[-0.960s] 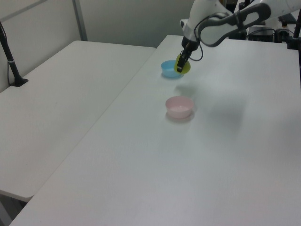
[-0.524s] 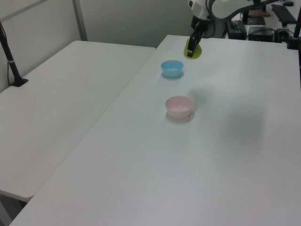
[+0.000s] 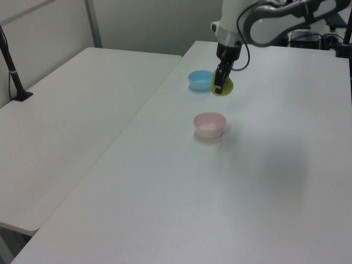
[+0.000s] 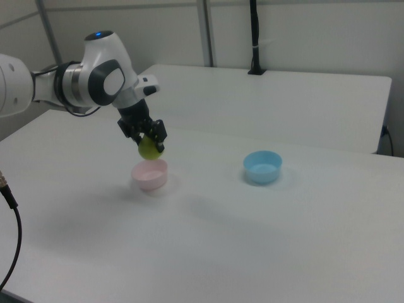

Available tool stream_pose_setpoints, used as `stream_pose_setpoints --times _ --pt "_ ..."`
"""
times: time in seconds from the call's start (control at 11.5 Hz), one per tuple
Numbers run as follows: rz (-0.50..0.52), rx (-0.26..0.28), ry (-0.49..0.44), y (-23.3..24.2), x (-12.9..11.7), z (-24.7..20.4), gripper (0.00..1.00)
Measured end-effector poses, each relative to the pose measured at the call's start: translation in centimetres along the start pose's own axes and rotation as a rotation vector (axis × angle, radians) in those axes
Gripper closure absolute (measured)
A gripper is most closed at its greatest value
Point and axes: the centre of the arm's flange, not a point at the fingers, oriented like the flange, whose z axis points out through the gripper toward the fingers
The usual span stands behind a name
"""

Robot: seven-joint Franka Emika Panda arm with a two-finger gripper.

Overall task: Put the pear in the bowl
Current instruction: 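Lift the pear and carry it over the pink bowl, then lower the pear into the pink bowl and open the gripper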

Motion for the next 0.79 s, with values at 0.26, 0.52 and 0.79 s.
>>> stream_pose_setpoints --times 0.26,0.52,0.79 --pt "0.01 0.0 0.036 -2.3 -0.5 3.7 0.28" --pt "-0.008 0.015 0.069 -4.1 -0.1 7.5 0.28" --pt "-0.017 0.022 0.078 -5.0 -0.1 10.2 0.28"
